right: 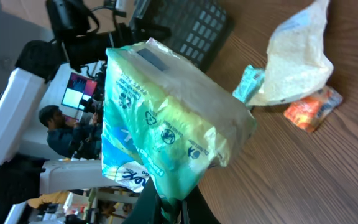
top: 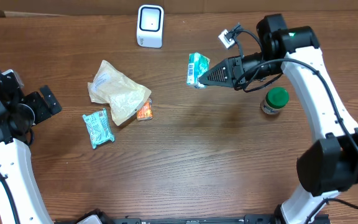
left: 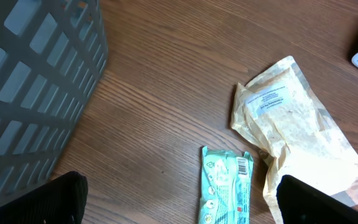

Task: Scan the item barcode
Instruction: 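Lift the teal pack and carry it toward the scanner, then hold the teal pack in front of the white scanner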

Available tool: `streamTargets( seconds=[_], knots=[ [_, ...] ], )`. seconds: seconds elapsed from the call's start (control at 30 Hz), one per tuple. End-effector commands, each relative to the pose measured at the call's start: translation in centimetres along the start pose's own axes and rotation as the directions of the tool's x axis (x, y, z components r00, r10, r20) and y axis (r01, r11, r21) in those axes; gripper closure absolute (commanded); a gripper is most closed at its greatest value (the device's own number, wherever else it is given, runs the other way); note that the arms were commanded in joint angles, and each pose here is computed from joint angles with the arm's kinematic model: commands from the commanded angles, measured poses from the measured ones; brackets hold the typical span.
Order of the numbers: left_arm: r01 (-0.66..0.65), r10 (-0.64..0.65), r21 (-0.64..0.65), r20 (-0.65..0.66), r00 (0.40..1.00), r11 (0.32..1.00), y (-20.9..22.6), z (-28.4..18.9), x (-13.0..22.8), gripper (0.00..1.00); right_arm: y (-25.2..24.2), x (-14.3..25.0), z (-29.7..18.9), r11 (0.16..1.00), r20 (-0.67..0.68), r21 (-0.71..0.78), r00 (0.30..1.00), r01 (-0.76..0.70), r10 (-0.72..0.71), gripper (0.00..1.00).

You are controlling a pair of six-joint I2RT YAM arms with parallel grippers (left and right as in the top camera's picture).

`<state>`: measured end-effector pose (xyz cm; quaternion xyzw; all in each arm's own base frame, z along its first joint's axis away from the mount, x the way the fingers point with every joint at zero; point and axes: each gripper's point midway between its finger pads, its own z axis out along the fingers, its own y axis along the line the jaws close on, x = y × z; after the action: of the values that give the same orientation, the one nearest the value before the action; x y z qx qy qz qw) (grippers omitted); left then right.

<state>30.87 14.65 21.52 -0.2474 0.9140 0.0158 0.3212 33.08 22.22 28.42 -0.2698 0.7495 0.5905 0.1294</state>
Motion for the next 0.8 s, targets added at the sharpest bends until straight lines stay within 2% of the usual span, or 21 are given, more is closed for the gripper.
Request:
streamTargets(
  seconds=[0.0, 0.1, 0.17, 0.23, 0.27, 0.3, 0.37, 0.5, 0.6, 0.67, 0.77],
  knots=[
    [-0.026, 0.026, 0.007, 0.017, 1.0, 1.0, -0.1, -0.3, -0.5, 0.01, 2.3, -0.7, -0.7, 1.0, 0.025, 0.0, 1.0, 0.004, -0.004, 0.96],
    [-0.026, 0.026, 0.007, 0.017, 1.0, 1.0, -0.1, -0.3, -0.5, 0.01, -1.4, -0.3, -0.3, 0.956, 0.009, 0.219, 0.98, -0.196, 0.199, 0.96],
    [-0.026, 0.026, 0.007, 0.016, 1.0, 1.0, -0.1, -0.3, -0.5, 0.01, -4.5, 0.0, -0.2, 0.857, 0.058, 0.412, 0.947, -0.31, 0.315, 0.96],
    [-0.026, 0.026, 0.007, 0.016, 1.0, 1.0, -0.1, -0.3, -0.5, 0.01, -6.4, -0.1, -0.3, 0.757, 0.119, 0.548, 0.929, -0.356, 0.351, 0.96],
    [-0.026, 0.026, 0.007, 0.016, 1.0, 1.0, -0.1, -0.3, -0.5, 0.01, -7.3, -0.7, -0.9, 0.672, 0.186, 0.632, 0.917, -0.386, 0.352, 0.96],
    [-0.026, 0.026, 0.007, 0.017, 1.0, 1.0, -0.1, -0.3, -0.5, 0.0, -7.5, -1.8, -1.7, 0.614, 0.232, 0.69, 0.92, -0.384, 0.315, 0.96],
    [-0.026, 0.026, 0.007, 0.016, 1.0, 1.0, -0.1, -0.3, -0.5, 0.01, -7.4, -3.5, -2.8, 0.551, 0.277, 0.743, 0.924, -0.379, 0.263, 0.96],
    [-0.026, 0.026, 0.007, 0.016, 1.0, 1.0, -0.1, -0.3, -0.5, 0.0, -7.6, -8.2, -3.9, 0.445, 0.285, 0.845, 0.954, -0.297, 0.096, 0.96],
    [-0.026, 0.026, 0.007, 0.017, 1.0, 1.0, -0.1, -0.3, -0.5, 0.0, -10.6, -12.3, -3.2, 0.292, 0.193, 0.944, 0.975, -0.154, -0.112, 0.96],
    [-0.026, 0.026, 0.007, 0.017, 1.0, 1.0, -0.1, -0.3, -0.5, 0.0, -12.5, -15.1, -2.9, 0.14, 0.119, 0.986, 0.96, -0.086, -0.254, 0.96],
    [-0.026, 0.026, 0.007, 0.016, 1.0, 1.0, -0.1, -0.3, -0.5, 0.0, -14.4, -18.1, -1.5, -0.011, -0.005, 1.0, 0.922, 0.0, -0.386, 0.96]
  ],
)
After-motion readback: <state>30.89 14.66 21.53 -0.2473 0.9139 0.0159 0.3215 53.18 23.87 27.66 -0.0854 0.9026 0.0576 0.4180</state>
